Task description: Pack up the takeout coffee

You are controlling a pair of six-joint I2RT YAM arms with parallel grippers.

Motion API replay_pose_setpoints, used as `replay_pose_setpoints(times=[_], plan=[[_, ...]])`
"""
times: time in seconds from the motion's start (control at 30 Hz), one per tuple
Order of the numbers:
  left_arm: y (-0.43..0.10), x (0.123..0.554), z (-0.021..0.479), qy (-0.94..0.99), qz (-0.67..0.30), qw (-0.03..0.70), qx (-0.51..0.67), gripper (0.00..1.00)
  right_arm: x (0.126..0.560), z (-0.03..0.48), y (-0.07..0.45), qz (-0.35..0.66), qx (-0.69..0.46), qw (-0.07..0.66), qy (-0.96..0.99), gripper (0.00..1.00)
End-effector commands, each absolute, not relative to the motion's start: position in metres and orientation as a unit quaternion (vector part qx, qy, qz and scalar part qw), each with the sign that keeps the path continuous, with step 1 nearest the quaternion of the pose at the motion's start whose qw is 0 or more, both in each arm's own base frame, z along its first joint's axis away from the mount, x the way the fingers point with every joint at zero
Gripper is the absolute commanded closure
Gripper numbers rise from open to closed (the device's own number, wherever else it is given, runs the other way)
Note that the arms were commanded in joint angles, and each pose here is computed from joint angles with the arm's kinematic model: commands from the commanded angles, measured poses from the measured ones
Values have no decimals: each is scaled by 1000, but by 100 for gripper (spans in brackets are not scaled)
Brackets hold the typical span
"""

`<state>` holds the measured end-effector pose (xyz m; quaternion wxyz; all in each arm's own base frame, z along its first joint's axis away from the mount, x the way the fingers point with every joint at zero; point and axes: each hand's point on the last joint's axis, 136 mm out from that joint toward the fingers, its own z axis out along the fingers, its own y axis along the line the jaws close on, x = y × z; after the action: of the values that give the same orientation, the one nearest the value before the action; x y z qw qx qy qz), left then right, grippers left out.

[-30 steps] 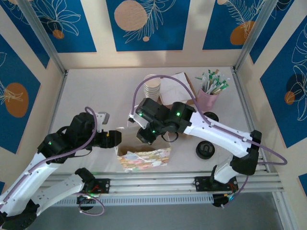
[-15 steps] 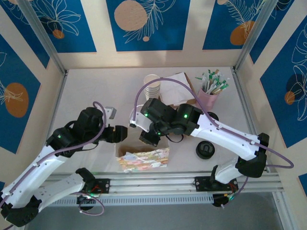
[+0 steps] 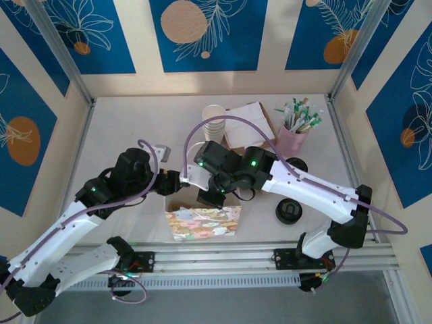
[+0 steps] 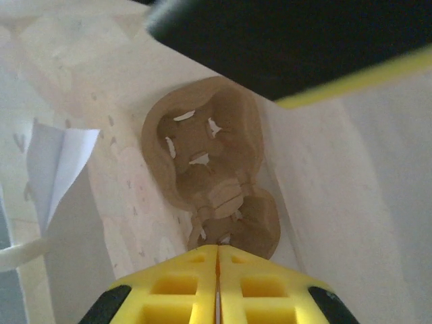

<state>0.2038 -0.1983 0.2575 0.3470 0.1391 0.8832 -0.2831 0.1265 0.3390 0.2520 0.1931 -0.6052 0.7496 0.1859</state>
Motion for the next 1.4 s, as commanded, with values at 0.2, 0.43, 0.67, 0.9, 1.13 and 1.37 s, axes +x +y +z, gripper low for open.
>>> replay_pose_setpoints(times=[0.2,0.43,0.67,0.9,1.13,1.37], plan=[[-241,228,281,839,-336,387,184,43,119,228,326,169,-615,159,754,90],[-246,250,280,844,-315,397,175,40,123,220,321,151,-612,159,759,90],[-222,252,305,839,-297,436,132,24,126,215,322,144,-612,155,762,90],[-201,249,338,823,-296,476,92,12,136,224,329,153,-603,179,762,90],[-175,237,358,815,-299,494,43,11,147,218,337,147,-608,172,761,100],[-141,232,330,836,-251,488,-18,23,157,210,350,140,-617,175,754,100]])
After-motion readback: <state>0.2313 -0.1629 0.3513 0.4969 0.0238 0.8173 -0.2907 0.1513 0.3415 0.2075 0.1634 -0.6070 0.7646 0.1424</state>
